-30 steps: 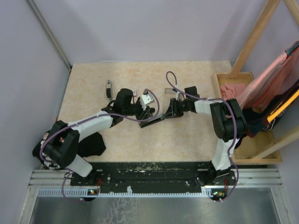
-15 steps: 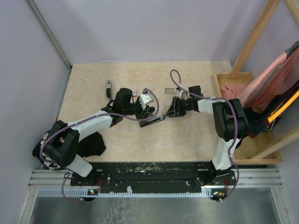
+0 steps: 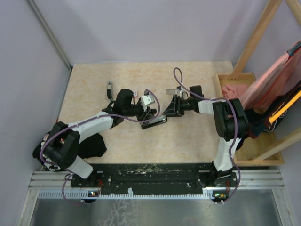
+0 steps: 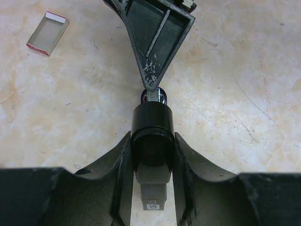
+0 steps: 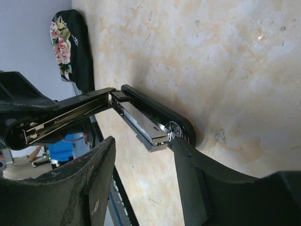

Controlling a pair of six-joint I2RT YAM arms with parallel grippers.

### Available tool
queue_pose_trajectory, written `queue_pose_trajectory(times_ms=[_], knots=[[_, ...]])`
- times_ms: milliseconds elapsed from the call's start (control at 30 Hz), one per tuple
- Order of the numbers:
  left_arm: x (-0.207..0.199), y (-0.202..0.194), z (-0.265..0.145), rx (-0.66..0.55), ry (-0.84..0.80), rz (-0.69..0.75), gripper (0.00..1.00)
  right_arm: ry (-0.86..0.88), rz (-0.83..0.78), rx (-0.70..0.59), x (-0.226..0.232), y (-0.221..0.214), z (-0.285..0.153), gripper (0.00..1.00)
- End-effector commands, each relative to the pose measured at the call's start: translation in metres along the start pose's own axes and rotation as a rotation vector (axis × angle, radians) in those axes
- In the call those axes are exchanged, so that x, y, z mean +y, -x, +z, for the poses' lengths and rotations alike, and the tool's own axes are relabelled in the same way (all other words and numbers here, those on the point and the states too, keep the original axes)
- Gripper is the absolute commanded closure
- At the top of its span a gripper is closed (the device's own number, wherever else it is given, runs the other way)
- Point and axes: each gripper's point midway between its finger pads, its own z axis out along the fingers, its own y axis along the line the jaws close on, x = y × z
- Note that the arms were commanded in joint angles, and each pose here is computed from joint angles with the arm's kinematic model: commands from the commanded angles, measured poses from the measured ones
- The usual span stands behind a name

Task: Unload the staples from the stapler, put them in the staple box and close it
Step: Unload the staple at the center of the board.

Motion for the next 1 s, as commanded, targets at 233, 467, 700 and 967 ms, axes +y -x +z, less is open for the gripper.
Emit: queue_pose_trajectory(times_ms=[233, 467, 700, 967], knots=[[0.006, 0.039, -0.005, -0.106, 0.004, 0.057, 1.0, 0.083, -0.017, 0.007, 0.014, 0.006, 0.007, 0.47], [0.007, 0.04, -0.007, -0.11, 0.017, 0.06, 1.0, 0.075, -0.004, 0.02, 0.011, 0.0, 0.011, 0.47], [0.007, 0.039, -0.006, -0.111, 0.019, 0.054, 1.0, 0.088, 0.01, 0.041, 0.011, -0.005, 0.015, 0.47], [0.006, 0.04, -0.007, -0.119, 0.013, 0.059, 1.0, 0.138, 0.046, 0.068, 0.016, -0.012, 0.021, 0.46]])
